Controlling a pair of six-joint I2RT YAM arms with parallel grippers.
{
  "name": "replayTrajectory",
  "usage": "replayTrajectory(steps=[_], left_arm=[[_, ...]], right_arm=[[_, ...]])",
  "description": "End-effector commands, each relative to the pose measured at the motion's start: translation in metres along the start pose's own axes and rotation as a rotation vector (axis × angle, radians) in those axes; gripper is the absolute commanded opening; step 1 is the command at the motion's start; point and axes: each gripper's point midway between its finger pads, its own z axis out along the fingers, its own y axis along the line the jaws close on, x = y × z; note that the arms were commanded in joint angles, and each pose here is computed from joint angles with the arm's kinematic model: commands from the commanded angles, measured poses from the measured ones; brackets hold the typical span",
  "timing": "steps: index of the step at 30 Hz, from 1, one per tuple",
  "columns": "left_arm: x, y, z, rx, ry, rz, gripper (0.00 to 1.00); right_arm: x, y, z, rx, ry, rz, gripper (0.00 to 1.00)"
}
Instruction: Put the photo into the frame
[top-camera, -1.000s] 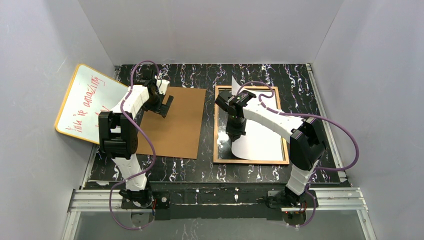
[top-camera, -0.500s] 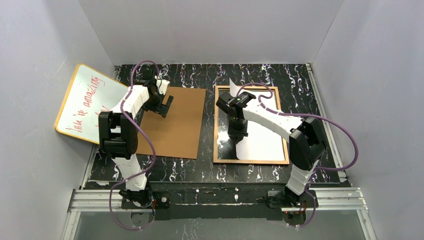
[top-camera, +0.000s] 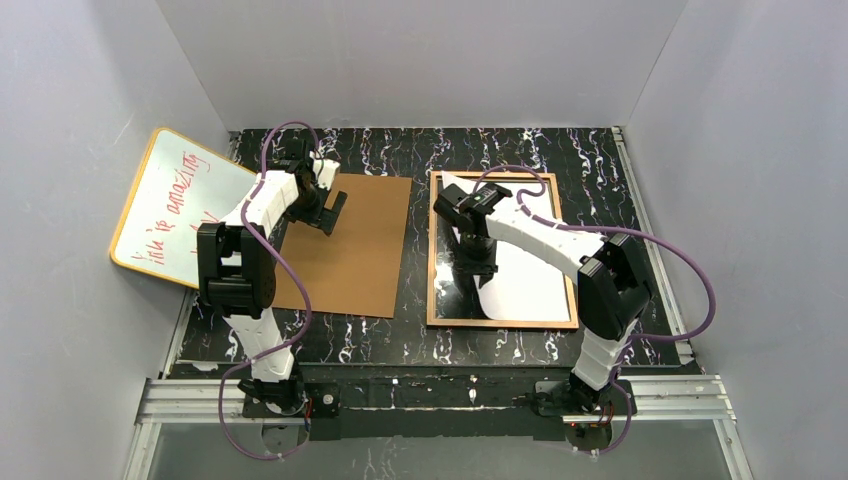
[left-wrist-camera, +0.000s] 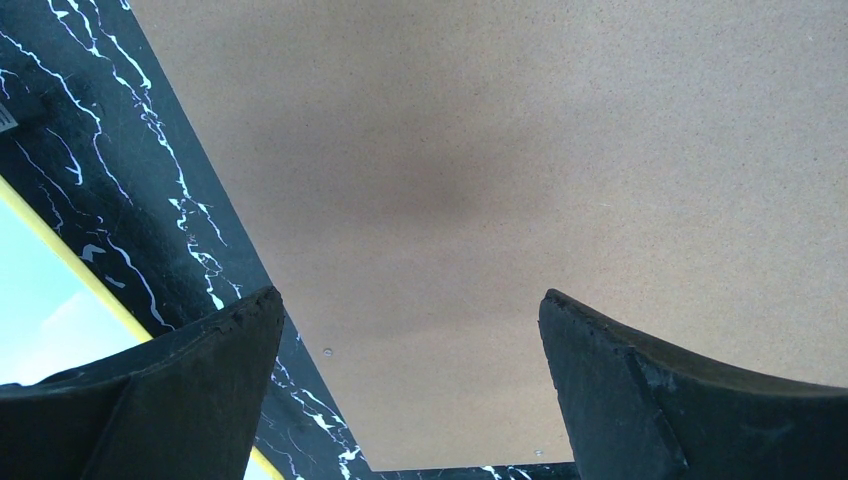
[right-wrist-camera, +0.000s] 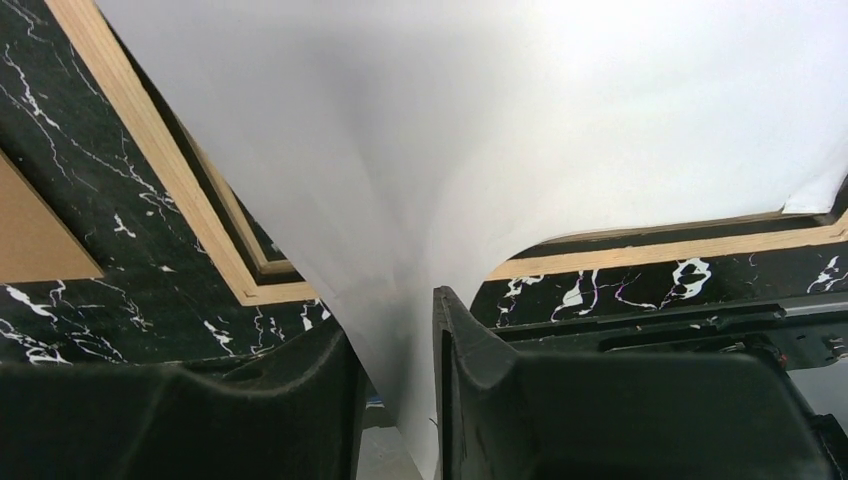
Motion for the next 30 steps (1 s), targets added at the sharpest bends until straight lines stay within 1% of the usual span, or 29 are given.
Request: replayTrajectory(steps=[1, 3, 5, 8, 9, 14, 18, 21, 24, 27, 30], left_arm=[[0.002, -0.001, -0.016, 0.005, -0.02, 0.004, 0.98], [0.003, -0.002, -0.016, 0.007, -0.02, 0.005, 0.98], [0.004, -0.001, -0.016, 0.005, -0.019, 0.009, 0.98], [0.003, -0.001, -0.017, 0.001, -0.02, 0.014, 0.98], [0.003, -0.001, -0.017, 0.002, -0.021, 0.014, 0.98], [0.002, -0.001, -0.018, 0.007, -0.023, 0.014, 0.98], [0.003, -0.001, -0.018, 0.007, -0.02, 0.015, 0.98], [0.002, -0.001, -0.02, 0.007, -0.021, 0.016, 0.98], [0.0, 0.0, -0.021, 0.003, -0.023, 0.018, 0.98], [-0.004, 0.008, -0.022, -0.032, -0.018, 0.016, 0.98], [-0.01, 0.027, -0.025, -0.086, -0.009, 0.015, 0.98]], right_arm=[[-0.013, -0.007, 0.001, 0.019, -0.022, 0.037, 0.36], [-0.015, -0.003, 0.002, 0.002, -0.023, 0.045, 0.39], [-0.014, 0.003, 0.004, -0.027, -0.014, 0.044, 0.46], [-0.012, 0.012, 0.007, -0.076, -0.001, 0.032, 0.61], [-0.012, 0.015, 0.005, -0.098, 0.0, 0.023, 0.7], [-0.015, 0.034, -0.004, -0.204, 0.008, -0.021, 0.89], [-0.017, 0.042, -0.008, -0.248, 0.027, -0.04, 0.93], [-0.022, 0.047, -0.014, -0.297, 0.024, -0.035, 0.93], [-0.027, 0.056, -0.025, -0.373, 0.013, -0.019, 0.92], [-0.033, 0.074, -0.035, -0.482, -0.011, 0.002, 0.91], [-0.041, 0.095, -0.039, -0.567, -0.026, 0.023, 0.91]])
